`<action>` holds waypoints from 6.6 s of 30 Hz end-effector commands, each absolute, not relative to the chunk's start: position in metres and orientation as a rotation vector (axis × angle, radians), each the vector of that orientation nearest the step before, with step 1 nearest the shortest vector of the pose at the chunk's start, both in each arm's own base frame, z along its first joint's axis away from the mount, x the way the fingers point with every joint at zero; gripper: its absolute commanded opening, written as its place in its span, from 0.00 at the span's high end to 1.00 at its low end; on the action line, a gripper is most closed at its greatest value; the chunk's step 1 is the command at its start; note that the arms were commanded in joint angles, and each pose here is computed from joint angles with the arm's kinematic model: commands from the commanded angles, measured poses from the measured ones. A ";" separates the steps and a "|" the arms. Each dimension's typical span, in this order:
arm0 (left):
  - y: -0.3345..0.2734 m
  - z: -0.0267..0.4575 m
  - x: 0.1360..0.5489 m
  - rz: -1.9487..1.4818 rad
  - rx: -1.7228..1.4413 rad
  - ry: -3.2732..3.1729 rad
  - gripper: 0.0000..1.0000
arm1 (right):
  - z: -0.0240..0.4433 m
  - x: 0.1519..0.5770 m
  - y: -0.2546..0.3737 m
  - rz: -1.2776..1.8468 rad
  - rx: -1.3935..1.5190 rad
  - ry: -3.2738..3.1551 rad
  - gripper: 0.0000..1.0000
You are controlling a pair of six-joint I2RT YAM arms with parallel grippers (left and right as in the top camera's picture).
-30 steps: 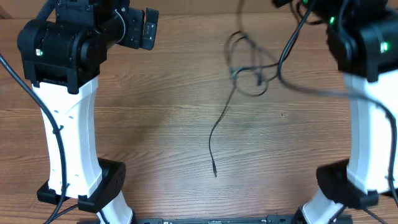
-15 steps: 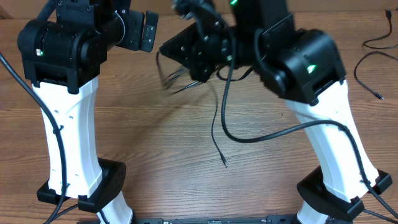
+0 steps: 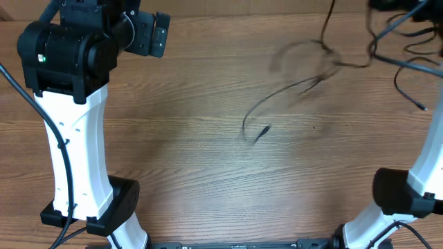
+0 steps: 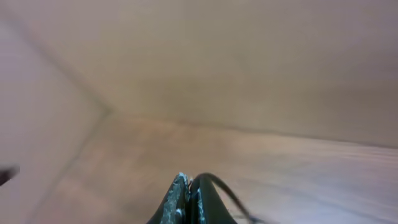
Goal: Untangle cables
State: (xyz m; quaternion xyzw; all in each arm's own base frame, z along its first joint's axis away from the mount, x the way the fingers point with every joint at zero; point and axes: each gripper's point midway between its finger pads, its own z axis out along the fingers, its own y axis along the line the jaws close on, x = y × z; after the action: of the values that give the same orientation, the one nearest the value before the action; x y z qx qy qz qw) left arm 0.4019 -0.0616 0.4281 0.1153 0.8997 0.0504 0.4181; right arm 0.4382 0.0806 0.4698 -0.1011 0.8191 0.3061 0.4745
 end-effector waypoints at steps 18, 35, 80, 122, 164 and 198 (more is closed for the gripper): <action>-0.080 0.432 0.405 0.024 0.396 2.220 0.00 | 0.474 0.361 0.230 0.676 -0.661 1.977 0.96; -0.165 0.317 0.413 -0.387 1.237 2.245 0.09 | 0.508 0.354 0.186 0.410 -0.555 1.891 0.96; -0.248 0.320 0.428 -1.159 1.164 1.960 0.96 | 0.600 0.288 0.102 0.205 -0.303 1.632 0.96; -0.005 0.389 0.444 -0.532 0.376 2.238 0.96 | 0.533 0.334 0.009 0.440 -0.148 1.891 0.10; -0.037 0.398 0.443 -0.554 0.361 2.237 0.93 | 0.112 0.311 0.410 0.393 -1.745 1.693 0.00; -0.042 0.392 0.437 -0.568 0.378 2.267 0.40 | 0.039 0.236 0.395 0.760 -1.887 2.153 0.96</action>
State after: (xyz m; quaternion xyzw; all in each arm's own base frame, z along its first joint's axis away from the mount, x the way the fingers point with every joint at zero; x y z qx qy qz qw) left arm 0.4457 -0.0360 0.3765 0.1381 0.8953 -0.2235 0.3598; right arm 0.2239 0.3830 0.0029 -0.6588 0.7100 0.2391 0.0681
